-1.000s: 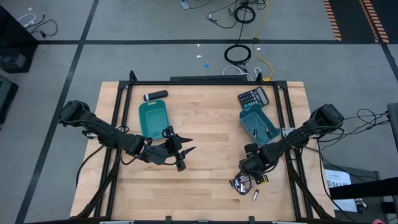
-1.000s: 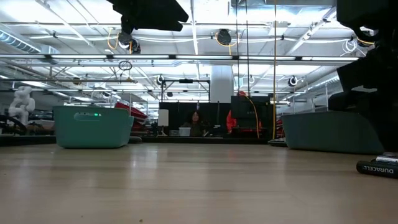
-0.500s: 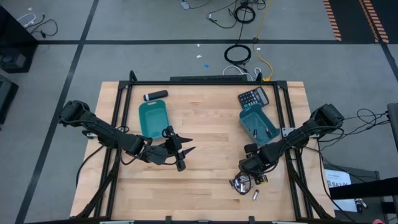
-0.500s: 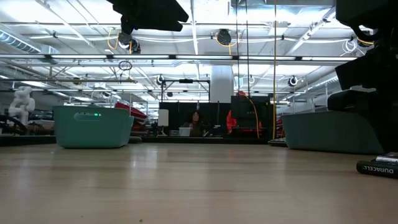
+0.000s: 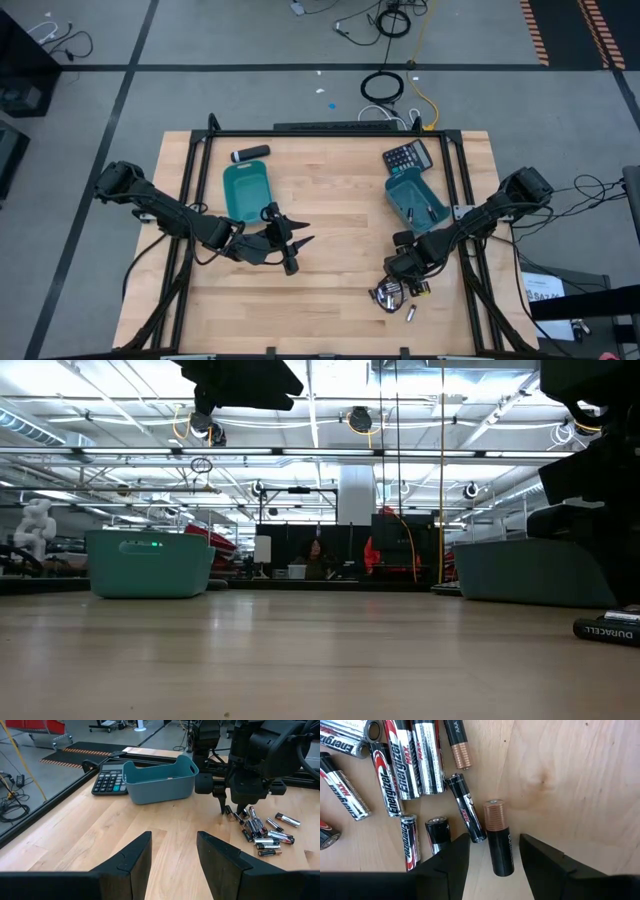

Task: Sort batteries
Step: Put the black battery into the dark blue bin

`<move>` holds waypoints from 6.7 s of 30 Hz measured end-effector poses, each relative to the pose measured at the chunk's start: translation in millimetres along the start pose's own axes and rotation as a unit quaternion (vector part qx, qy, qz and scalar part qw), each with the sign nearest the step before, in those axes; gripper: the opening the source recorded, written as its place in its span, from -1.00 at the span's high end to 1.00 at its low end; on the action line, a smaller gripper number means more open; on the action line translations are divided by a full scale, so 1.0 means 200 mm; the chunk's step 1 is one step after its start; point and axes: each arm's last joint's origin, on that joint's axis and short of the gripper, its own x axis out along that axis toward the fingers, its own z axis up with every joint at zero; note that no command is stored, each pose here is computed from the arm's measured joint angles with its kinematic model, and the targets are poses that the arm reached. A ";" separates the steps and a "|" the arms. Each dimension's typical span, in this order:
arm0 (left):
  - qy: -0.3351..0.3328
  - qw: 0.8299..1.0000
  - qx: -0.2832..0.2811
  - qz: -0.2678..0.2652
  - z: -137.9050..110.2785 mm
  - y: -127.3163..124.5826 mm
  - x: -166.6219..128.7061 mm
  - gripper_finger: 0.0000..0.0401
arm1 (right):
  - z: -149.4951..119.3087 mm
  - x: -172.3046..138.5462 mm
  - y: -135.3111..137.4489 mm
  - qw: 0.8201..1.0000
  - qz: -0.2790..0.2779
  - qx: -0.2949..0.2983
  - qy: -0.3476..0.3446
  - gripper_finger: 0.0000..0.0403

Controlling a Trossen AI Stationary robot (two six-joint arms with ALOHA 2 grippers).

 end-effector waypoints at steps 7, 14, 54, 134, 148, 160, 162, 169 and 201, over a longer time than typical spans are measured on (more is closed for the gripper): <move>0.000 1.000 0.001 0.000 0.00 0.00 0.00 0.16 | 0.01 0.05 0.00 1.000 -0.007 -0.002 0.020 0.19; 0.000 1.000 -0.001 0.000 0.00 0.00 0.00 0.16 | 0.01 0.06 0.00 1.000 -0.008 -0.004 0.022 0.25; 0.000 1.000 -0.002 0.000 0.00 0.00 0.00 0.16 | 0.00 0.01 -0.04 0.999 -0.029 -0.009 0.039 0.87; 0.040 0.997 -0.056 -0.046 -0.08 0.00 0.15 0.16 | 0.09 -0.52 0.03 0.976 -0.103 0.061 -0.184 0.27; 0.036 0.996 -0.052 -0.059 -0.08 -0.04 0.12 0.16 | 0.23 -0.13 0.21 0.996 -0.044 -0.008 -0.078 0.28; 0.033 0.996 -0.055 -0.060 -0.08 -0.04 0.12 0.16 | 0.26 -0.03 0.20 0.996 -0.061 -0.033 -0.057 0.28; 0.033 0.996 -0.055 -0.060 -0.08 -0.04 0.12 0.16 | 0.26 -0.01 0.19 0.996 -0.063 -0.036 -0.050 0.28; 0.033 0.996 -0.054 -0.059 -0.08 -0.04 0.12 0.16 | 0.27 -0.03 0.16 0.996 -0.064 -0.036 -0.053 0.28; 0.043 0.996 -0.046 -0.056 -0.09 -0.04 0.12 0.16 | 0.25 0.05 0.00 0.998 -0.040 -0.030 -0.031 0.94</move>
